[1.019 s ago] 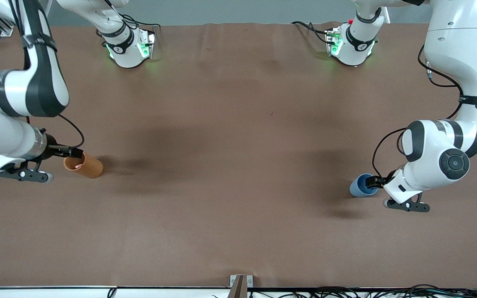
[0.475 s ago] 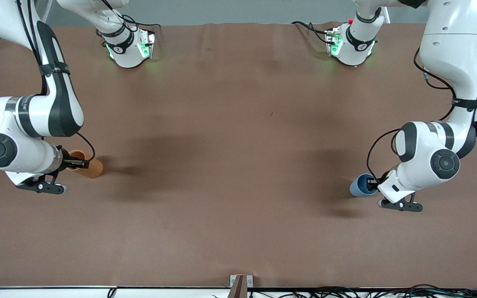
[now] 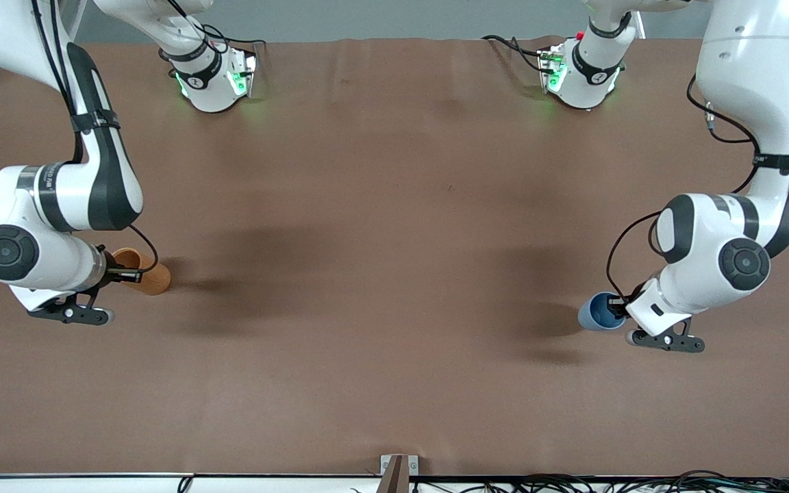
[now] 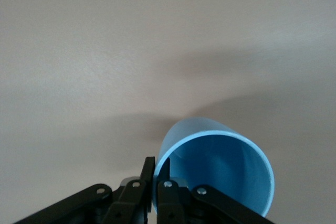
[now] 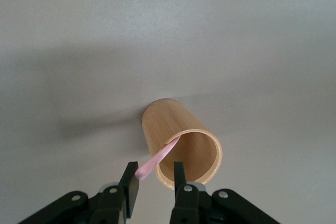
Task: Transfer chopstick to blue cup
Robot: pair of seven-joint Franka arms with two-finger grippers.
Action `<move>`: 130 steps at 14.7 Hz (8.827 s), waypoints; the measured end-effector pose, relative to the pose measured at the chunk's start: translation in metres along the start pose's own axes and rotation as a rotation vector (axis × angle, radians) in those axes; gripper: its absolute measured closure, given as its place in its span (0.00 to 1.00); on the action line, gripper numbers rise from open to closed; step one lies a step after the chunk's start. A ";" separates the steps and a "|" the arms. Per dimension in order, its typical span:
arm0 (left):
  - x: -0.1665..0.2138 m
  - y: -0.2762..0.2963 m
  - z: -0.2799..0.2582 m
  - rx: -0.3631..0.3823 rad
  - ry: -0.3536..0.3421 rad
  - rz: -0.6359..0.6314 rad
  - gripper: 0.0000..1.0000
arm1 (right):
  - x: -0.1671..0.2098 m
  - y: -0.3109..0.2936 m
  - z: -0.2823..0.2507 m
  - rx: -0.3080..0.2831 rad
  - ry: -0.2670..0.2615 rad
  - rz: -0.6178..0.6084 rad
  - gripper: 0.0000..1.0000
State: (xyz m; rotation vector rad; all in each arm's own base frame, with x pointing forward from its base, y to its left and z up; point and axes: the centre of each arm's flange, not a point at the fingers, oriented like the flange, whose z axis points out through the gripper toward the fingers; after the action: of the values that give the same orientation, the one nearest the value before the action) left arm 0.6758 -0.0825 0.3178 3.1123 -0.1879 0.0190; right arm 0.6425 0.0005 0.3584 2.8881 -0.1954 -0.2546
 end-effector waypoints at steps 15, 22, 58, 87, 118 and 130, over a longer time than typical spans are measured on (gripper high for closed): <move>-0.101 0.356 0.020 -0.025 -0.075 -0.277 0.95 | 0.004 0.002 -0.005 -0.002 0.038 0.001 0.90; -0.104 0.364 0.067 -0.018 -0.091 -0.272 0.95 | -0.039 0.030 -0.105 0.001 0.060 0.032 0.90; -0.111 0.023 -0.312 0.018 0.001 0.043 0.00 | -0.276 -0.450 -0.203 0.470 0.383 0.151 0.90; -0.117 0.018 -0.340 -0.010 0.026 0.007 0.00 | -0.157 -0.144 -0.255 0.252 0.354 0.144 0.03; -0.117 0.005 -0.350 -0.011 0.048 -0.004 0.00 | -0.157 0.147 -0.284 0.232 0.161 -0.022 0.00; -0.117 0.002 -0.353 -0.011 0.052 -0.008 0.00 | -0.156 0.126 -0.275 0.225 0.124 -0.106 0.00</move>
State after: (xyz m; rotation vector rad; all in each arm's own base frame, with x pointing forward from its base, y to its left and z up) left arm 0.5551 -0.0622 0.6692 3.0972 -0.1732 0.0988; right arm 0.5274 -0.0364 0.6764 3.1299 -0.0520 -0.0752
